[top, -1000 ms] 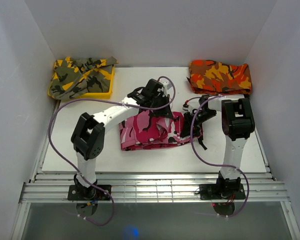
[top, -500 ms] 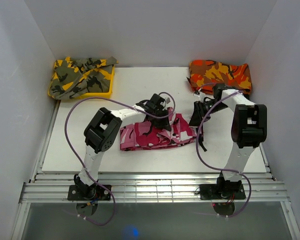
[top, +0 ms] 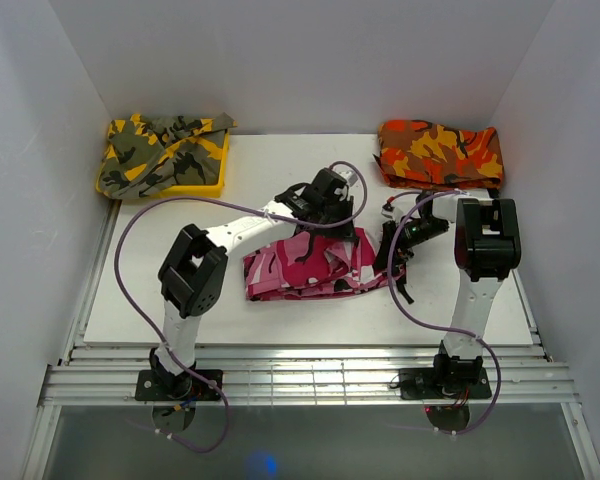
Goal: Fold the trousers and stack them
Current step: Fold the trousers
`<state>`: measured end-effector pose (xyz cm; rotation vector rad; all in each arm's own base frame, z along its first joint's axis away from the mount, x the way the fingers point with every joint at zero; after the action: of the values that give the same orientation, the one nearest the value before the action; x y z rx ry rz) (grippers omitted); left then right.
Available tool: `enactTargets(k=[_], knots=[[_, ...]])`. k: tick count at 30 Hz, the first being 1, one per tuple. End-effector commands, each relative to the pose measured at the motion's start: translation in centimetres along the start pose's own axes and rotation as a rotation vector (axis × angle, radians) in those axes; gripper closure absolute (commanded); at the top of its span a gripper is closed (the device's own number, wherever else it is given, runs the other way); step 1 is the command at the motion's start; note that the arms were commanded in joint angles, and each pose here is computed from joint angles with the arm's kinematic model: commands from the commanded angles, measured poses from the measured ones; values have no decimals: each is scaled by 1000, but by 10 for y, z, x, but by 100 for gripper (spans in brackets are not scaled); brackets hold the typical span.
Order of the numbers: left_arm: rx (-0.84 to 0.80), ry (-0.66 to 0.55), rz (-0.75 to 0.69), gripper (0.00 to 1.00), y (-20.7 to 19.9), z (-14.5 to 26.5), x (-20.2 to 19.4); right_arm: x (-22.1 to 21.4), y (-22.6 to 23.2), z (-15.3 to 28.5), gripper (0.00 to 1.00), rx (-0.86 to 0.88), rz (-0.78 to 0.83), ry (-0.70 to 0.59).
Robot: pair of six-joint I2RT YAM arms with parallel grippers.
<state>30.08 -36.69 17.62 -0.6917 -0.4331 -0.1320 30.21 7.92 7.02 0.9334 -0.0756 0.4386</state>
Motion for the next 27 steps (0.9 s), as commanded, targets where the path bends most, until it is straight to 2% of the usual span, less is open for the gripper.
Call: enactTargets(k=[1, 7, 12, 20, 27], knots=[[-78, -10, -23, 100, -41, 4, -2, -5, -9, -7, 74, -72, 56, 33], [-57, 73, 50, 100, -28, -54, -12, 0, 4, 2, 74, -58, 92, 8], [-54, 107, 85, 100, -10, -81, -21, 14, 27, 29, 72, -93, 160, -26], [-47, 100, 109, 100, 14, -68, -21, 10, 24, 79, 68, -236, 158, -58], [-118, 32, 57, 100, -12, -46, -1, -10, -6, 53, 70, -212, 50, -23]])
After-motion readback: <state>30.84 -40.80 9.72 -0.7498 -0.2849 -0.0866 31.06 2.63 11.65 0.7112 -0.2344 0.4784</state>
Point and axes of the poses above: each gripper's point midway between its finger pads, its own z axis back along the fingers, its own y axis along the line the jaws close on, x = y × z, the point moved 8 cm from there along z, back along the fingers, and after that the axes turned 9 degrees about z, right-handed, at the moved point
